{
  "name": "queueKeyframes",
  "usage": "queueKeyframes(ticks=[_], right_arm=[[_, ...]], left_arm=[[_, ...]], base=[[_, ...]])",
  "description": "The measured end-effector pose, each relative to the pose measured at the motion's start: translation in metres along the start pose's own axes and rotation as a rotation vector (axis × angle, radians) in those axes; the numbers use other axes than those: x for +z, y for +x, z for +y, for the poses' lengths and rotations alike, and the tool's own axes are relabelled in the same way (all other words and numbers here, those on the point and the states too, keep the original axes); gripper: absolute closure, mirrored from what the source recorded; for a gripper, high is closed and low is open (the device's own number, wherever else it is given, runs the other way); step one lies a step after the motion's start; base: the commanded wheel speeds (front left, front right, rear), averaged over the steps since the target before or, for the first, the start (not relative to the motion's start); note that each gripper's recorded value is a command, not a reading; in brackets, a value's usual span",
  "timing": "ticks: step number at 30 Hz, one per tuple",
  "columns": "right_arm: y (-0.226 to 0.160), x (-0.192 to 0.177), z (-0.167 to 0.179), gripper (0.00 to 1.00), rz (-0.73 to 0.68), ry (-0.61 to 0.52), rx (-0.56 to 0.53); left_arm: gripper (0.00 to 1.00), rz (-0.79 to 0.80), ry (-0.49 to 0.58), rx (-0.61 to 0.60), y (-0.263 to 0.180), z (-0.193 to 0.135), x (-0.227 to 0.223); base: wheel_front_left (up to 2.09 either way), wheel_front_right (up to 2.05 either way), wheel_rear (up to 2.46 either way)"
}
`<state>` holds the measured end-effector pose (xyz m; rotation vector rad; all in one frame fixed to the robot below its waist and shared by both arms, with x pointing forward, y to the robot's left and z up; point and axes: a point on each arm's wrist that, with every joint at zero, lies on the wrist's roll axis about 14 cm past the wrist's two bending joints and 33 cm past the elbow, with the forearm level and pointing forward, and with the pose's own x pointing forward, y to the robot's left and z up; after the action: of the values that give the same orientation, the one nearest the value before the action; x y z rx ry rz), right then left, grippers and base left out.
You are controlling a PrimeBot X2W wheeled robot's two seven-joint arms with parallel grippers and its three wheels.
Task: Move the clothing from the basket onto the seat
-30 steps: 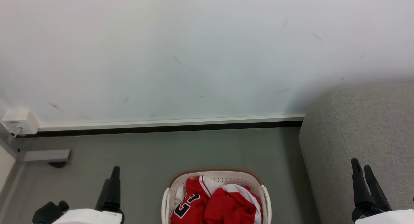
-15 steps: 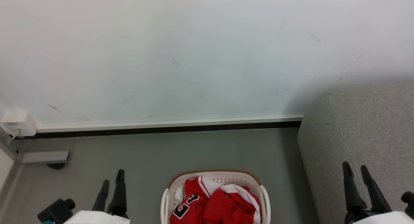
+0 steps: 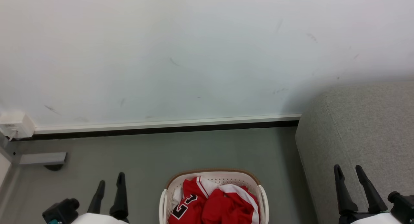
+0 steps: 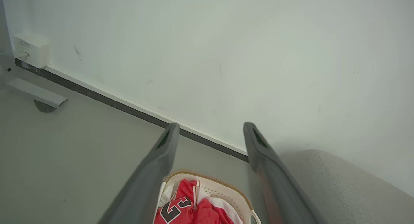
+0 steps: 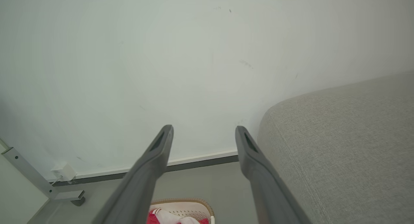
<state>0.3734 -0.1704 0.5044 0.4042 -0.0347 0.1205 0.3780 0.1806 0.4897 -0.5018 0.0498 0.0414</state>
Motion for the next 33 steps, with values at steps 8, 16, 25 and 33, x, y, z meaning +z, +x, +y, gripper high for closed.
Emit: queueKeyframes(ticks=[8, 16, 25, 33], right_arm=[[0.0, -0.001, 0.001, 0.0, 0.0, -0.094, 0.007], [-0.001, -0.001, 0.001, 0.0, 0.002, -0.175, 0.009], [-0.002, -0.005, 0.002, 0.0, 0.009, -0.218, 0.007], [-0.004, -0.012, 0.005, 0.0, 0.027, -0.252, 0.018]], left_arm=[[0.0, -0.002, 0.094, -0.004, -0.001, 0.001, -0.003], [0.0, -0.015, 0.181, -0.001, -0.002, 0.004, -0.001], [0.0, -0.015, 0.278, -0.014, -0.004, 0.005, -0.004], [0.0, -0.019, 0.348, -0.022, -0.004, 0.005, -0.006]], base=[[0.0, 0.0, 0.0], [0.0, 0.0, 0.0], [0.0, 0.0, 0.0], [0.0, 0.0, 0.0]])
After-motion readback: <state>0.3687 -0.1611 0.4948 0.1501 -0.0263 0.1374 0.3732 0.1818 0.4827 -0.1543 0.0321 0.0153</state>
